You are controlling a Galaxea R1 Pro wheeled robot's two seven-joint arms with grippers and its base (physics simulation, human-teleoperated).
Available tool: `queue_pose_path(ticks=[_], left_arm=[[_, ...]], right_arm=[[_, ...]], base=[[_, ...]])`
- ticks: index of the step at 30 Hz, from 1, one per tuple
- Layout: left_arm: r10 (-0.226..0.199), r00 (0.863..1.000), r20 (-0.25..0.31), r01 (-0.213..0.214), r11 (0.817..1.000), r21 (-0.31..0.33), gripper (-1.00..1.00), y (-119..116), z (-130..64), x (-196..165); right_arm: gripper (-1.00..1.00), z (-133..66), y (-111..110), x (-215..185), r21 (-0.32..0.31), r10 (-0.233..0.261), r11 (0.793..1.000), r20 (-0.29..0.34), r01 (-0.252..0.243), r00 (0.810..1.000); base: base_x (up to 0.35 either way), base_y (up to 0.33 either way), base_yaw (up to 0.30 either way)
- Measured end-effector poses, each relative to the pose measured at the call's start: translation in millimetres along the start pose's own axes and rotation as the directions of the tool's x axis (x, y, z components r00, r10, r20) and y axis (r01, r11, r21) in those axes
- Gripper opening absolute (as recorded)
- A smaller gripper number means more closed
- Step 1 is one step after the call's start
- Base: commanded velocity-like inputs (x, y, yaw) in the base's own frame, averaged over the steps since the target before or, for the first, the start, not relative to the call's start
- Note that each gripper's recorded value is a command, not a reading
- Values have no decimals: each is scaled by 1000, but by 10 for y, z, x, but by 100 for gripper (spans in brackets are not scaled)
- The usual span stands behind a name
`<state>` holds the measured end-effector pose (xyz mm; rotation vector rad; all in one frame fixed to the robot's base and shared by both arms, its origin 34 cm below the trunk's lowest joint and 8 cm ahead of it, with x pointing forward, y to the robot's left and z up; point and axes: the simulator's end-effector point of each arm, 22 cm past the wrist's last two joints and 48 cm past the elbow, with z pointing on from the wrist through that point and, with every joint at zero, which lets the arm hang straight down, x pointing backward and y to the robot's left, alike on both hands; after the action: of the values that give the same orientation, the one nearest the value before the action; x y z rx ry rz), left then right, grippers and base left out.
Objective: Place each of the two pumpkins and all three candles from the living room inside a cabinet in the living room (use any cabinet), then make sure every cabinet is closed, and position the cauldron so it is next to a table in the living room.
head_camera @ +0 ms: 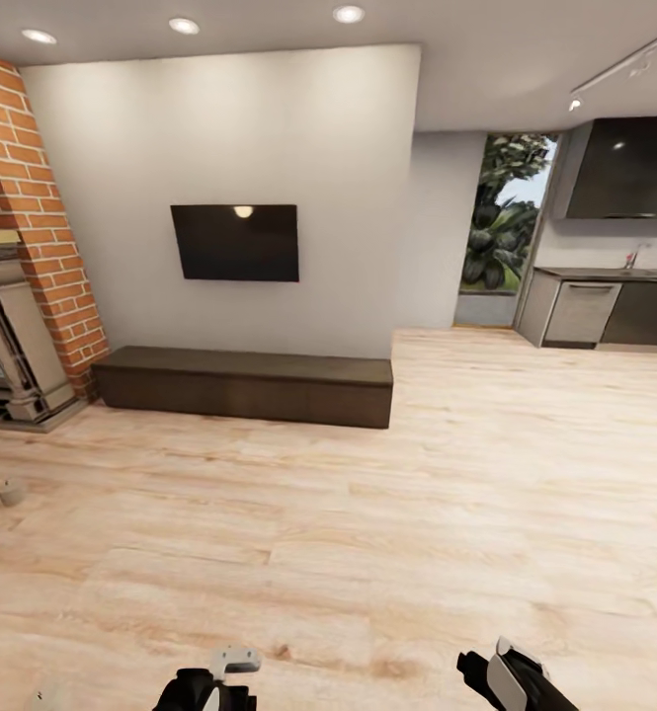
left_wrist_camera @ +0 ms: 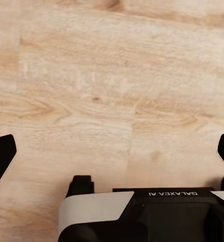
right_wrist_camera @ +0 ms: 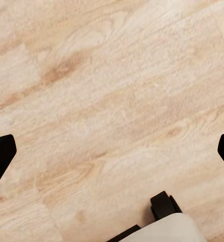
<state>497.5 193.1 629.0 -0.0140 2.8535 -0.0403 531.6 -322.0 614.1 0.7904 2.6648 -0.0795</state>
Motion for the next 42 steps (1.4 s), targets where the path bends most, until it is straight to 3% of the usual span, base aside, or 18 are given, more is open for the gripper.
queue_pose_path(ticks=[19,26,42], left_arm=[[-1,1000,0,1,1000,1,100,2,0,1],[-1,1000,0,1,1000,-1,100,11,1,0],[-1,1000,0,1,1000,0,100,2,0,0]], right_arm=[[100,0,5,4,0,0,1000,-1,0,1000],[100,-4,2,-116,1,7,1000,54,-7,999],[100,-5,3,-129,2,4,1000,61,-4,998]], base=[[314,135,-18],[297,209,0],[297,186,0]])
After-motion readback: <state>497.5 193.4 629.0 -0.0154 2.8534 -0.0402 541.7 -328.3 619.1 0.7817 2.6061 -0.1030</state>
